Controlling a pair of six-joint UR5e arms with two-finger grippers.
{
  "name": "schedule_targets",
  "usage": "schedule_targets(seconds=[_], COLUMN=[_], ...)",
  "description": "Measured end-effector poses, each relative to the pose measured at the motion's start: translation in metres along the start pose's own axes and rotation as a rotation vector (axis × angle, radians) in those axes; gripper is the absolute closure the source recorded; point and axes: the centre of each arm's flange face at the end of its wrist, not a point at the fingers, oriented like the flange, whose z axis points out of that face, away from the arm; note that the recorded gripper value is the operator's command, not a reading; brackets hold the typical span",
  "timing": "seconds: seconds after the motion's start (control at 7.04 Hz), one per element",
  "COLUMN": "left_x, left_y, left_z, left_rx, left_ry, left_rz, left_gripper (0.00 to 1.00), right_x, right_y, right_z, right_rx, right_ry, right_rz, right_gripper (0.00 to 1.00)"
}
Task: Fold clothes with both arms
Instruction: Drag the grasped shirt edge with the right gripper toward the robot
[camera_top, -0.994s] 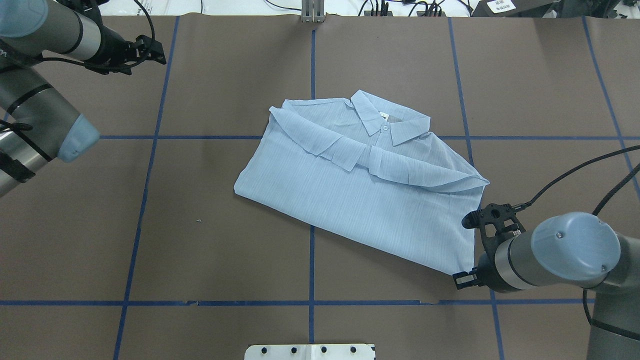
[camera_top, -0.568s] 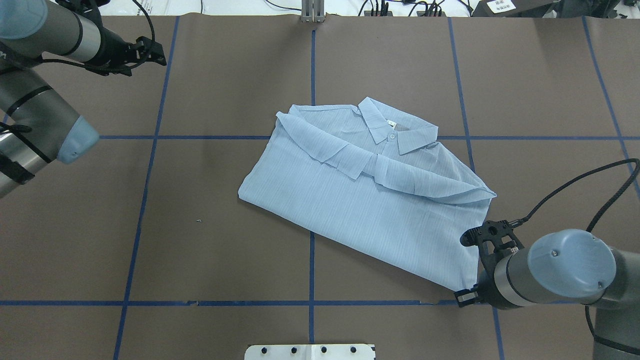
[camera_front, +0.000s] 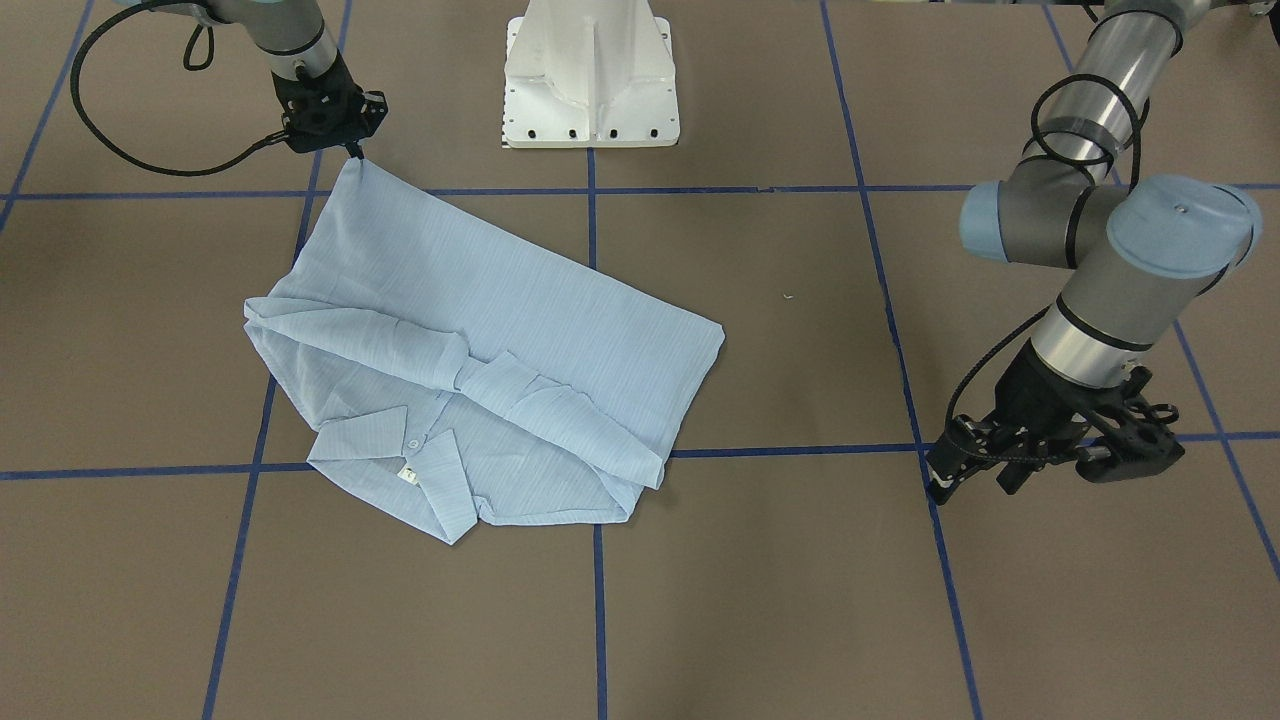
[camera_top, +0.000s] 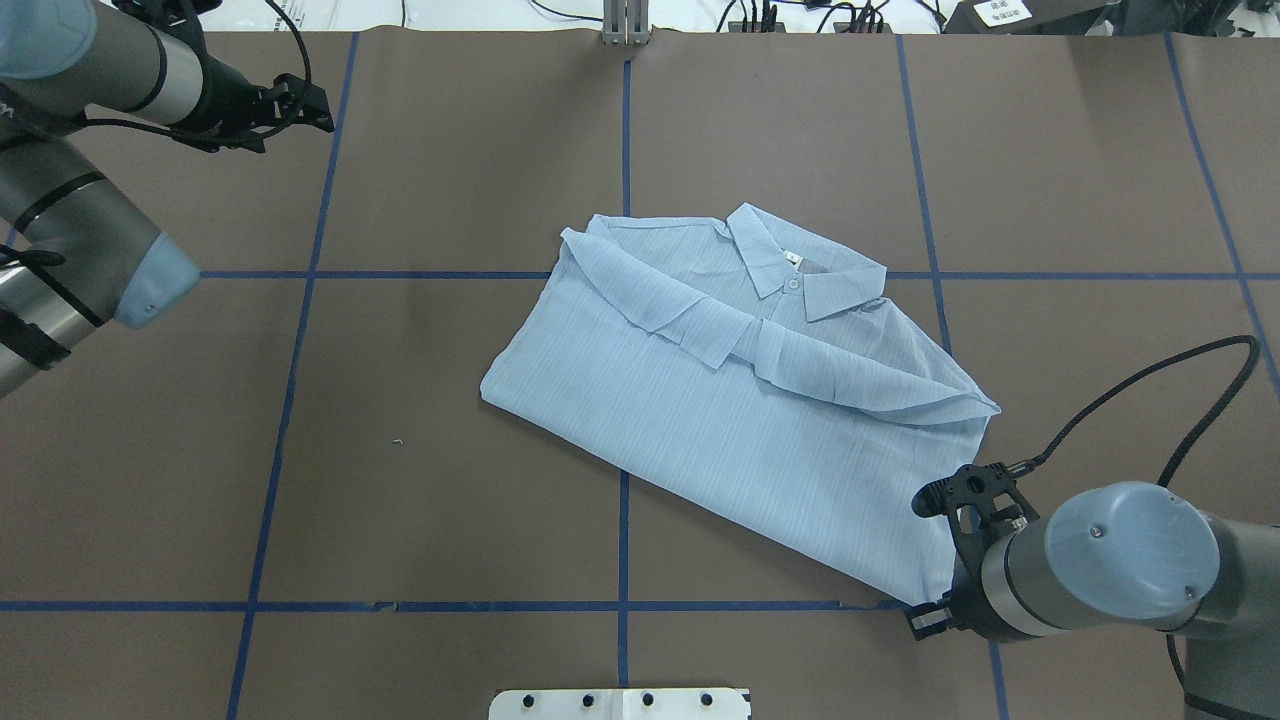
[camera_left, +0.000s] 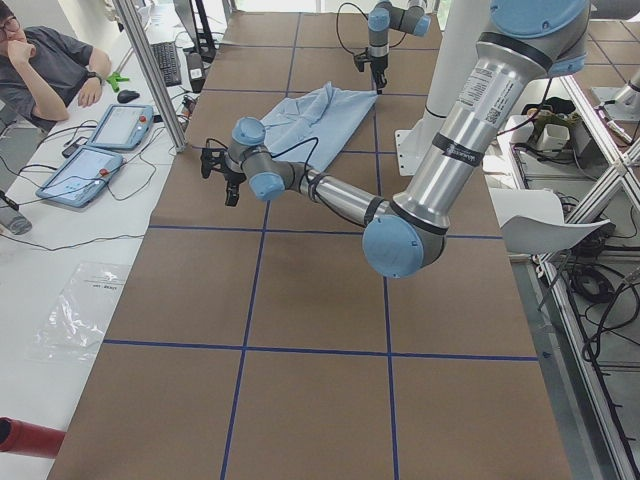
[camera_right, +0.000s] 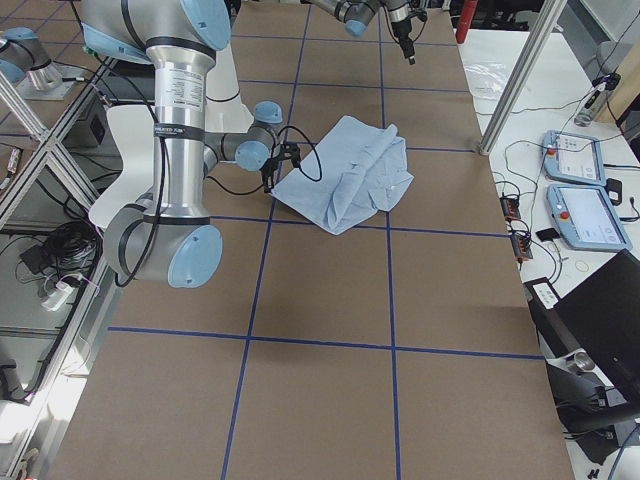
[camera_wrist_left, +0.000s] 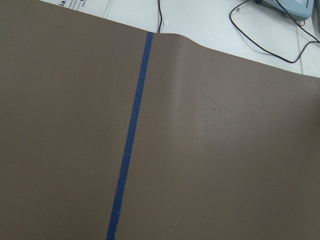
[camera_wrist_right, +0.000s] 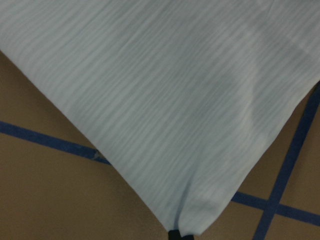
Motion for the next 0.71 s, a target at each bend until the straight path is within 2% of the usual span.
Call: schedule_targets(seconds=[0.28, 0.43, 0.57, 0.71], left_x=[0.001, 0.001, 0.002, 0.002], left_y=[0.001, 0.001, 0.002, 0.002], left_z=[0.0, 0.0, 0.0, -0.001], left_rx=[-0.001, -0.001, -0.001, -0.001], left_ry=[0.001, 0.003, 0.004, 0.005], left_rz=[0.001, 0.002, 0.004, 0.007], left_gripper=[0.07, 0.07, 0.07, 0.06], right_x=[-0.011, -0.021, -0.033, -0.045], right_y=[0.015, 0.027, 0.042, 0.054], right_z=[0.007, 0.012, 0.015, 0.013], right_rx=[-0.035, -0.06, -0.087, -0.105], right_ry=[-0.008, -0.016, -0.028, -0.046], right_rz=[-0.029, -0.037, -0.033, -0.031], right_gripper=[1.0, 0.78, 0.01, 0.0])
